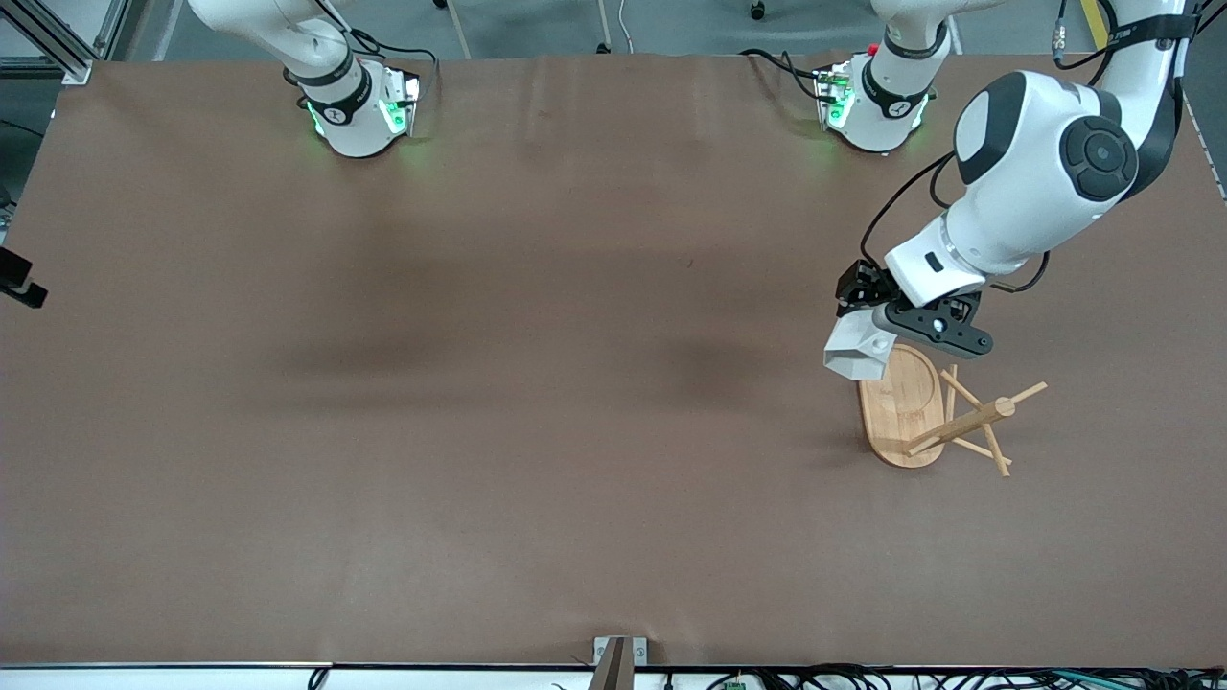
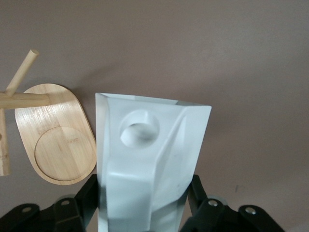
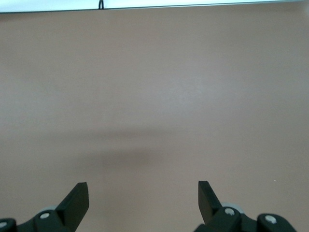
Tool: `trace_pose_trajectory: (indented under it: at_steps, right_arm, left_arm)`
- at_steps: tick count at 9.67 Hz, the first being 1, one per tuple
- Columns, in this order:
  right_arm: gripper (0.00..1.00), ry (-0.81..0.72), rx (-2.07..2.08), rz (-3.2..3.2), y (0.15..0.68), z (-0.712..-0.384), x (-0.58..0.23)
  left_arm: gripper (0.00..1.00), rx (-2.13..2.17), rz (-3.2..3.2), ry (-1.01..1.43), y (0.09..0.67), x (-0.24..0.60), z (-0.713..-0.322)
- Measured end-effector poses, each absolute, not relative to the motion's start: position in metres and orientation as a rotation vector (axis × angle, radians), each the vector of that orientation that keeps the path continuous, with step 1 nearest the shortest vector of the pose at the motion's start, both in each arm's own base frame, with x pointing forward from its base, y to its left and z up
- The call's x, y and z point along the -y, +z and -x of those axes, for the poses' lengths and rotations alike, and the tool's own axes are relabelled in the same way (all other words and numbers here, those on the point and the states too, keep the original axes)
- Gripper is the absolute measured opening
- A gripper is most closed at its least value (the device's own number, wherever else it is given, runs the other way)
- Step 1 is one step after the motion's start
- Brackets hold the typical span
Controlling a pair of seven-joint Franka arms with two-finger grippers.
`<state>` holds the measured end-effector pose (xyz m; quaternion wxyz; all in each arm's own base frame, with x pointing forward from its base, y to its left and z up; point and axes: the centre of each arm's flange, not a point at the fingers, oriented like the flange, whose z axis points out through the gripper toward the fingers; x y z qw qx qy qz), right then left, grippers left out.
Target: Hang cup on rack
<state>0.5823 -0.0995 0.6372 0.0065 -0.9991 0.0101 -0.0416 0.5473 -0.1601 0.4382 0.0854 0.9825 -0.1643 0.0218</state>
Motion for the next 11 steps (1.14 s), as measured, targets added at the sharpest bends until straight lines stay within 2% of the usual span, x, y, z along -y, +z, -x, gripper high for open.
trace_pose_trajectory:
  at_steps: [4,7,11]
  right_arm:
    - [1.0,-0.149,-0.038,3.142,0.624,-0.57,0.093]
    - [1.0,-0.204,-0.107,3.146,0.647,-0.562,0.088]
    - [0.99,-0.129,-0.112,3.144,0.66,-0.554,0.085]
  left_arm:
    - [0.78,0.537,-2.924,0.068,0.416,0.135,-0.552]
    - [0.78,0.556,-2.921,0.064,0.409,0.113,-0.558]
    - [0.78,0.601,-2.916,0.068,0.403,0.084,-0.564]
